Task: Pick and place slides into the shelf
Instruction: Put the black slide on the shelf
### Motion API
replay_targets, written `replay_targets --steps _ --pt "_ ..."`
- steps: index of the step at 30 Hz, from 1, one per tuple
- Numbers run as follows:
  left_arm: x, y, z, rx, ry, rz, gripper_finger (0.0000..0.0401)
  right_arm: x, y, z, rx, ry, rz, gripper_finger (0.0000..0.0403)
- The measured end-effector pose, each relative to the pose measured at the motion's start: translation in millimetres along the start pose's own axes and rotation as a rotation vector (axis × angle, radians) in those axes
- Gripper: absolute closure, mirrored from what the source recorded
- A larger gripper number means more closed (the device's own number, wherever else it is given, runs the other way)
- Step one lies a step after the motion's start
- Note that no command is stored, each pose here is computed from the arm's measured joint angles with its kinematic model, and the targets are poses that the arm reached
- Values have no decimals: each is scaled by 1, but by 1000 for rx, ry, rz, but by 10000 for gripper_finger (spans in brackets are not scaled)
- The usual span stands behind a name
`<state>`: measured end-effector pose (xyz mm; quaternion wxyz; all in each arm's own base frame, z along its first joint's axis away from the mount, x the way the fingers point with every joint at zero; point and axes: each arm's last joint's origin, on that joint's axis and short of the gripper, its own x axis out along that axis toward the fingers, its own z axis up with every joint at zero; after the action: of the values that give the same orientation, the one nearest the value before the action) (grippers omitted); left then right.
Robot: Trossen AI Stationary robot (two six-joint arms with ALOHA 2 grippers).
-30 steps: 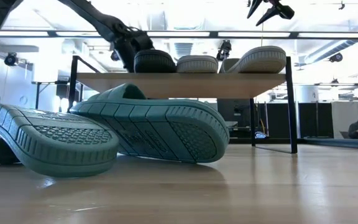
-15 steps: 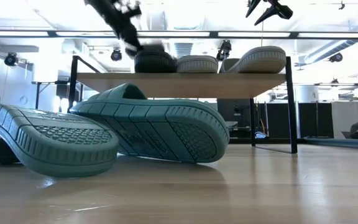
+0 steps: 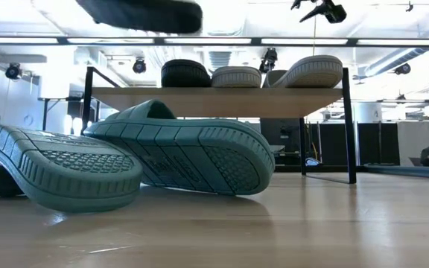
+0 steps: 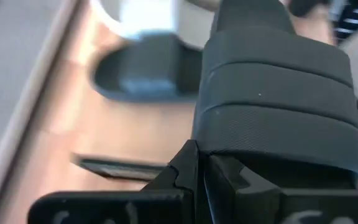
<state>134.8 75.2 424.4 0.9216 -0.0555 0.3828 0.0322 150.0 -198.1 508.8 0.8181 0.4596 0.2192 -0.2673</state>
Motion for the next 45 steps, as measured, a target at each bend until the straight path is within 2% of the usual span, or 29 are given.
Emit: replay_targets --steps 4,8,12,15,17,20,24,27,33,38,45 --pt "-11 -27 -10 -35 7 -184 401 4 13 -14 -36 137 121 216" --pt "-17 -45 -17 -41 34 -351 401 11 33 -29 -159 244 261 216" --pt "-12 -53 -22 -21 125 -400 401 24 64 -41 -334 268 404 216" --pt "3 -56 -26 -3 207 -423 401 39 99 -52 -450 252 550 216" --pt "16 -59 -30 8 269 -441 401 48 122 -62 -509 249 643 216" --pt "37 -67 -41 47 382 -444 401 59 143 -78 -556 282 723 216" --pt "66 -86 -52 125 448 -439 401 79 156 -105 -570 387 661 216" --pt "86 -104 -56 220 398 -451 401 100 166 -131 -613 483 606 216" --pt "113 -139 -65 294 349 -470 401 135 190 -180 -803 546 565 216" --pt "108 -155 -59 280 251 -459 401 153 200 -210 -997 499 480 216" --pt "68 -144 -37 275 -65 -276 401 156 211 -236 -1235 364 376 216"
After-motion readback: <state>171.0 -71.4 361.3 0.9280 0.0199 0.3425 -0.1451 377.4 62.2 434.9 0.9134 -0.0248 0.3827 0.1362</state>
